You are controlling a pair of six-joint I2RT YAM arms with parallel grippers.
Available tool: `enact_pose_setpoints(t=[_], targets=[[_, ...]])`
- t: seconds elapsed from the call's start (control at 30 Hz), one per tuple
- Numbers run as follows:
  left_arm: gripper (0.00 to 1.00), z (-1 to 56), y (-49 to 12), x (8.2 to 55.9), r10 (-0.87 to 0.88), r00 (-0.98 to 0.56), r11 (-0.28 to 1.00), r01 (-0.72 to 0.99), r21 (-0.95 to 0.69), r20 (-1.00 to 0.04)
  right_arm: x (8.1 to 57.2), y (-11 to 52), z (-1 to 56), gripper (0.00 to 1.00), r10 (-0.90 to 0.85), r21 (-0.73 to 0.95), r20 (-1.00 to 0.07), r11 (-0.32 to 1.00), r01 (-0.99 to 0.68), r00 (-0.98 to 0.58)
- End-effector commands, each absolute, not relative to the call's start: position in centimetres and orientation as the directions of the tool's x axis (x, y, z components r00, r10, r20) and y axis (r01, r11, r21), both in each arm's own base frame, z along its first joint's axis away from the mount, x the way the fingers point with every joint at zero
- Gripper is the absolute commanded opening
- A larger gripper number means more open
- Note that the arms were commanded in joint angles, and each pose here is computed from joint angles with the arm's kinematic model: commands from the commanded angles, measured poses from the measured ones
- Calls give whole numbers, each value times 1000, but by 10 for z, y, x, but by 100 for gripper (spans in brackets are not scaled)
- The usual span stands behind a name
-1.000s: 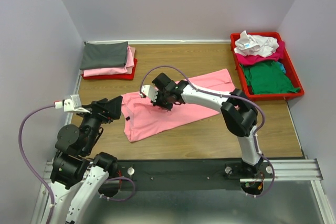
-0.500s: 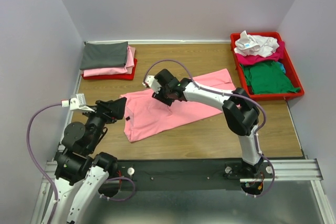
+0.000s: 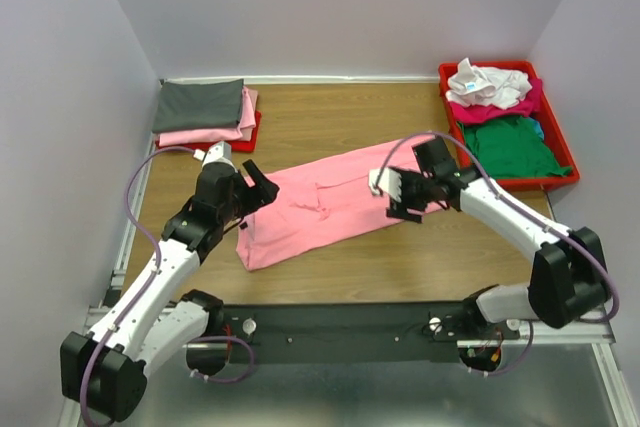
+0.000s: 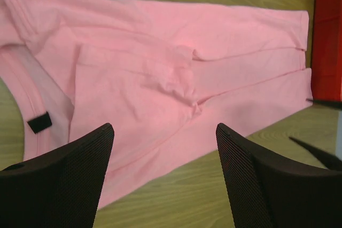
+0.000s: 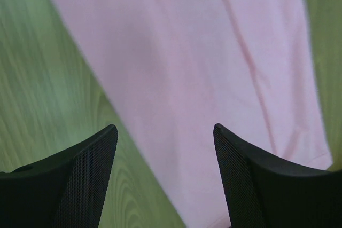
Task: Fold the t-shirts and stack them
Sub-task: Fold the tshirt
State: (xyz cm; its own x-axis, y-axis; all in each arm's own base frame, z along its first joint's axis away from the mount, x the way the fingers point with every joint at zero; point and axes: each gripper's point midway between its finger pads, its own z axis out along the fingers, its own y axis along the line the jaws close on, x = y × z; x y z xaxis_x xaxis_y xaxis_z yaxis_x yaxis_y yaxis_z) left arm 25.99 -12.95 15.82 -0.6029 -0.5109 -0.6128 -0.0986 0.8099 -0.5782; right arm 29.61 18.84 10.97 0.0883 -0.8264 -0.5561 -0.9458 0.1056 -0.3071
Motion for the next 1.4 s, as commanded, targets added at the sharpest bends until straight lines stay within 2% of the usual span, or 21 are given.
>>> enact_pose_setpoints(t=[0.0,0.07,0.13,0.53,0.73,0.83,0.97,1.0,1.37], targets=[[85,199,-118,295,-466,-472,857,-27,-515,-749,250,142,66,79,-841,-265,-466,-163,-950,274],[86,192,-116,300,-461,-483,861,-39,-507,-745,240,121,48,79,-882,-255,-388,-178,-950,270],[86,185,-118,299,-457,-504,859,-37,-510,-733,241,109,43,78,-901,-257,-364,-148,-955,237],[85,180,-116,278,-486,-490,835,-14,-550,-724,281,103,30,73,-925,-293,-357,-25,-956,134],[85,178,-110,279,-507,-477,832,-52,-553,-718,291,107,26,68,-923,-296,-369,3,-955,112],[85,170,-101,281,-536,-473,827,-125,-549,-700,290,108,18,60,-923,-276,-372,6,-961,101],[84,158,-94,281,-539,-492,832,-183,-524,-684,281,111,11,43,-914,-238,-399,20,-971,79],[84,158,-94,281,-539,-491,832,-181,-525,-685,277,111,9,36,-911,-229,-403,16,-973,80],[84,159,-92,279,-546,-480,827,-176,-534,-686,251,102,11,10,-917,-213,-391,7,-977,79]])
